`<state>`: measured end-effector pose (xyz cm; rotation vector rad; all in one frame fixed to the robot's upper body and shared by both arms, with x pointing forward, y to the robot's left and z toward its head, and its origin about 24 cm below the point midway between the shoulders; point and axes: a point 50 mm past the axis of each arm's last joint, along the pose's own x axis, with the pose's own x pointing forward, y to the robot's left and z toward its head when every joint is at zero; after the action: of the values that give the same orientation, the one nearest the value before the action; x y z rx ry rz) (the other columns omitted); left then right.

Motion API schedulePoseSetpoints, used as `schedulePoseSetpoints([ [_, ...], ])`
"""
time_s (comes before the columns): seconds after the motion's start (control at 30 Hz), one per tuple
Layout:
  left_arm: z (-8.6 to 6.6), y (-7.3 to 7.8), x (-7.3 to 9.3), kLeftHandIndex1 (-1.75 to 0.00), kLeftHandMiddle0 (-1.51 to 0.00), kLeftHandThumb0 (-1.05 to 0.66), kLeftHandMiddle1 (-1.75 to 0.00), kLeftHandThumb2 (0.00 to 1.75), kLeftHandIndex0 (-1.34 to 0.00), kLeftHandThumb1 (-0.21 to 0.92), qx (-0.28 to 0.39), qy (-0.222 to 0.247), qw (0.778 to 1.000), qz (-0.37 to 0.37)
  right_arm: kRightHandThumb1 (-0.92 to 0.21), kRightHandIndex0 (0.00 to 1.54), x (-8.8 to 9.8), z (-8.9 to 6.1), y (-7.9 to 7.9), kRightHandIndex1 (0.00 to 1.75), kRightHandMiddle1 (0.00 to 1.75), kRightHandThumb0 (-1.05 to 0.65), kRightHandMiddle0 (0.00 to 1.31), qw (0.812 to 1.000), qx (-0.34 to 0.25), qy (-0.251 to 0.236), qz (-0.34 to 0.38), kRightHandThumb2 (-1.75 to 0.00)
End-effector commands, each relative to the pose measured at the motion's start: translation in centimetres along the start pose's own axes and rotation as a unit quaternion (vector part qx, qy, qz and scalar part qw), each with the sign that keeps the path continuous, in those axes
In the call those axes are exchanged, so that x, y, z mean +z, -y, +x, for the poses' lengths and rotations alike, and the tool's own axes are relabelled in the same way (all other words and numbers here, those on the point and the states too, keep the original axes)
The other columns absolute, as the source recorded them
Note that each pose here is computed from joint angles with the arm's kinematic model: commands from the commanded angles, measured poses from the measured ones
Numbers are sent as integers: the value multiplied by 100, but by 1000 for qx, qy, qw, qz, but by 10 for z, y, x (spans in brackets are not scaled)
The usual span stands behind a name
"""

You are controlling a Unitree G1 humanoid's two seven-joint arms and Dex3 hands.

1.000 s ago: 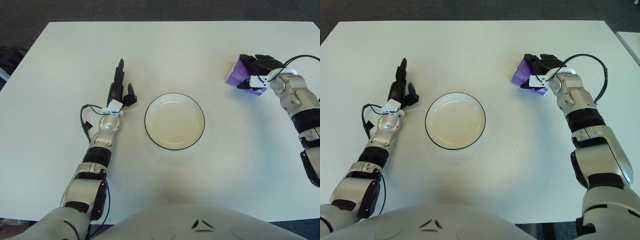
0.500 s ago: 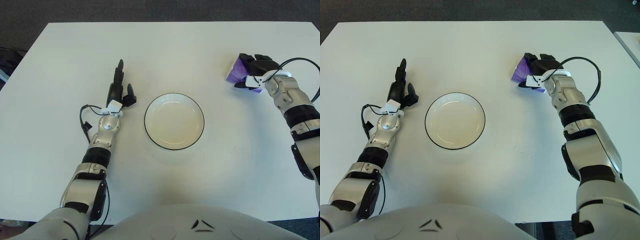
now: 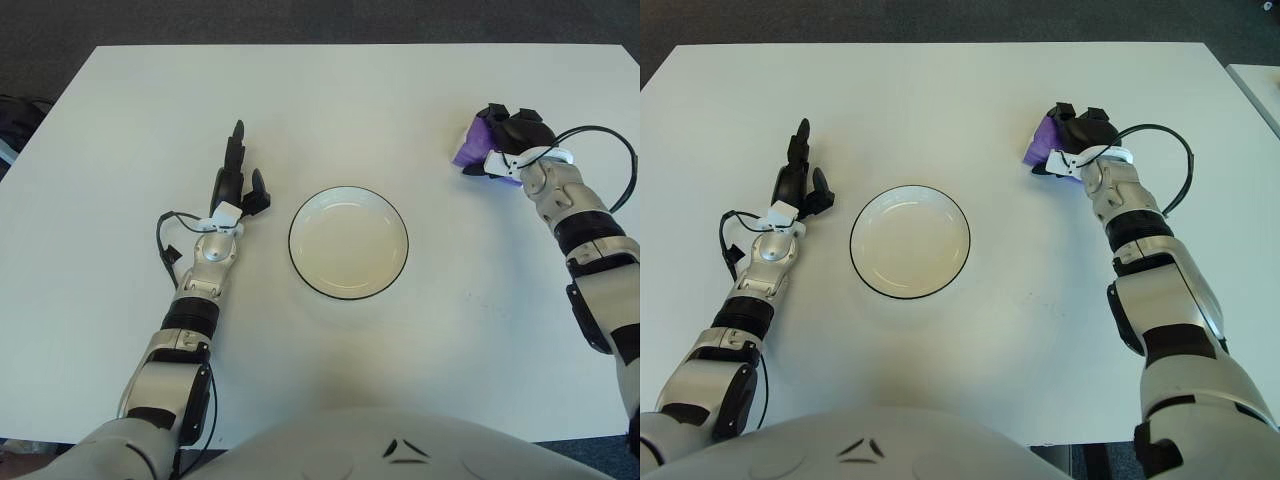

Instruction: Put the tissue paper into the plate.

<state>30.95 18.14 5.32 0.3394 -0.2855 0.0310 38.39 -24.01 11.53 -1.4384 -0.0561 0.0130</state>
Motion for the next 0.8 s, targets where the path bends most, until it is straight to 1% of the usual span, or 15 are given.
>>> schedulePoseSetpoints([
  [0.0,-47,6,-46,-18,-4,-86,-1,114,0,92,-12,-117,993,6,-38,59,-7,-24,-58,166,174,-59,44,997,68,-26,23,-75],
  [0.03,-47,6,-46,-18,-4,-86,-1,114,0,92,-11,-117,993,6,-35,67,-8,-25,-59,169,174,-56,52,997,64,-29,28,-79],
  [0.07,-47,6,-46,-17,-4,-86,-1,114,0,92,-11,-117,993,6,-34,70,-8,-25,-60,170,174,-54,54,997,60,-33,40,-81],
  [0.1,-47,6,-46,-17,-3,-86,-1,114,0,92,-11,-117,993,7,-30,77,-8,-25,-60,172,174,-49,63,997,57,-36,48,-86],
  [0.13,-47,6,-46,-17,-3,-86,0,114,0,92,-11,-116,993,7,-29,79,-7,-25,-61,172,174,-47,66,996,54,-42,63,-89],
  [0.17,-47,6,-46,-16,-3,-86,0,114,0,92,-11,-116,993,7,-27,85,-7,-25,-62,173,174,-41,72,995,52,-46,72,-94],
  [0.3,-47,6,-46,-16,-3,-86,0,114,0,92,-10,-118,993,6,-24,97,-4,-26,-66,174,175,-26,84,992,51,-59,102,-107],
  [0.4,-46,6,-46,-17,-3,-86,0,114,0,92,-10,-119,993,4,-24,104,-3,-27,-69,175,175,-21,90,990,46,-64,121,-113],
  [0.5,-46,6,-46,-17,-3,-85,0,114,0,92,-10,-121,993,2,-25,110,-2,-29,-71,175,175,-18,94,988,44,-66,136,-116],
  [0.77,-46,7,-46,-17,-3,-85,0,114,0,92,-11,-122,992,4,-26,117,-2,-34,-78,175,175,-16,100,985,46,-61,153,-121],
])
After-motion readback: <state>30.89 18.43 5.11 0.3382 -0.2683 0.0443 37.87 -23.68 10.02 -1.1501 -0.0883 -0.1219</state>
